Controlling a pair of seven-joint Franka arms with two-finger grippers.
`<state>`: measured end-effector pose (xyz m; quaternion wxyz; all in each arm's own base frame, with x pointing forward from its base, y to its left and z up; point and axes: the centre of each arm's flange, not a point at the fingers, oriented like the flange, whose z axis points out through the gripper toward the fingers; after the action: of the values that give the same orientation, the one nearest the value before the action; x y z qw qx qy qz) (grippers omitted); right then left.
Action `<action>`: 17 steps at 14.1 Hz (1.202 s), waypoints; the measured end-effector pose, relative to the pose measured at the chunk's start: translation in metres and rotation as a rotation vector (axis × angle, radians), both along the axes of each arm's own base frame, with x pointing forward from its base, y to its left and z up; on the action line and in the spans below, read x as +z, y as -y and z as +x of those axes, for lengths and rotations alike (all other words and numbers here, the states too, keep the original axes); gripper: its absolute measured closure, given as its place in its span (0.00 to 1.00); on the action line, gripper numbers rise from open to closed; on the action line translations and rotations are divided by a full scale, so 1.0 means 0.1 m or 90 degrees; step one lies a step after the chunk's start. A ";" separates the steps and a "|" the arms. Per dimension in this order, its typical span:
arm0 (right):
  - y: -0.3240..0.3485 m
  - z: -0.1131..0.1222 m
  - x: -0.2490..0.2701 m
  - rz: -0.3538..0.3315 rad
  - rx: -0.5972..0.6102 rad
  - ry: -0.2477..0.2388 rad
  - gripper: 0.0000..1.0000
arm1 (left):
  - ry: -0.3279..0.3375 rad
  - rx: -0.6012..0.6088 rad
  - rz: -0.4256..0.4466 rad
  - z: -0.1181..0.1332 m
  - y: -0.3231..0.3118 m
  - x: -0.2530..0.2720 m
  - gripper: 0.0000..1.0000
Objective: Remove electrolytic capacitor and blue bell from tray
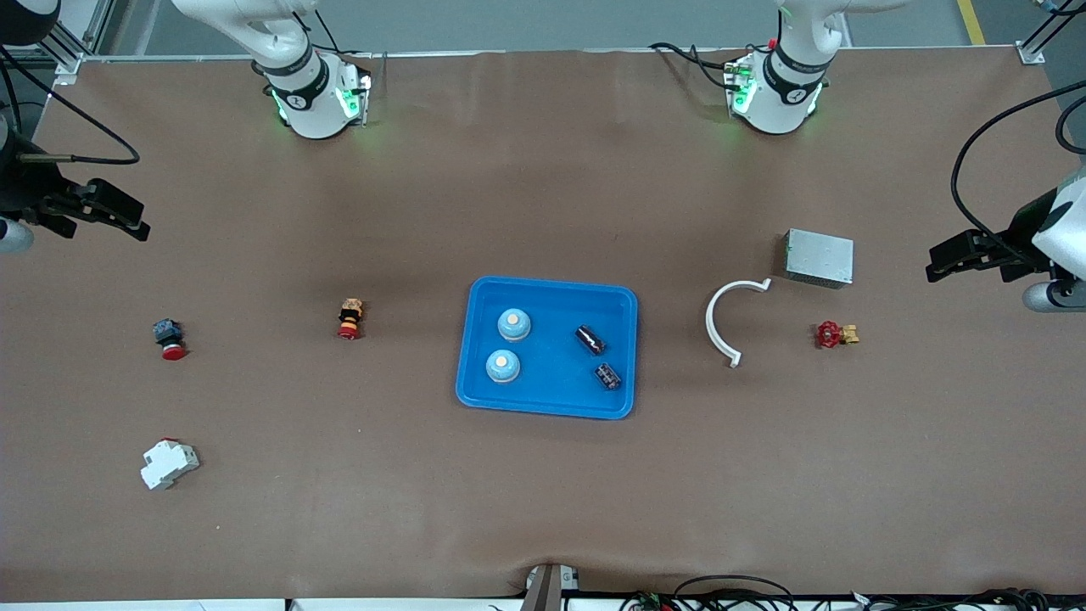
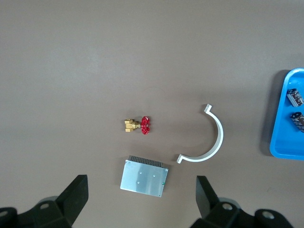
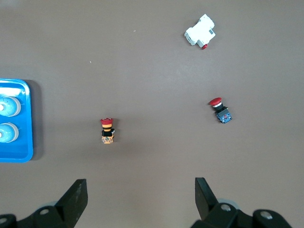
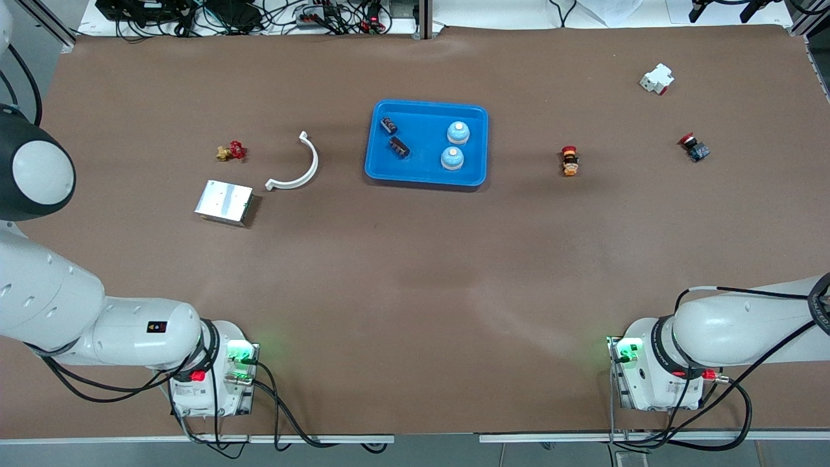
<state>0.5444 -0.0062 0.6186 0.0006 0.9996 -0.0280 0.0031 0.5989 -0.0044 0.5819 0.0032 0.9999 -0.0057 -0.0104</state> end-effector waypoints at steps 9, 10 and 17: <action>0.00 0.00 0.00 0.000 0.000 0.000 0.00 | 0.011 -0.006 0.000 0.01 0.06 0.06 0.00; 0.00 0.00 0.00 0.000 0.000 0.000 0.00 | 0.011 -0.009 0.000 0.01 0.08 0.06 0.00; -0.02 -0.01 -0.22 0.001 -0.002 -0.029 0.00 | -0.003 0.148 -0.014 -0.02 0.38 0.05 0.00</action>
<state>0.5433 -0.0046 0.5965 0.0001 0.9994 -0.0292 -0.0200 0.5969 -0.0427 0.5871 0.0150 0.9938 0.1098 -0.0121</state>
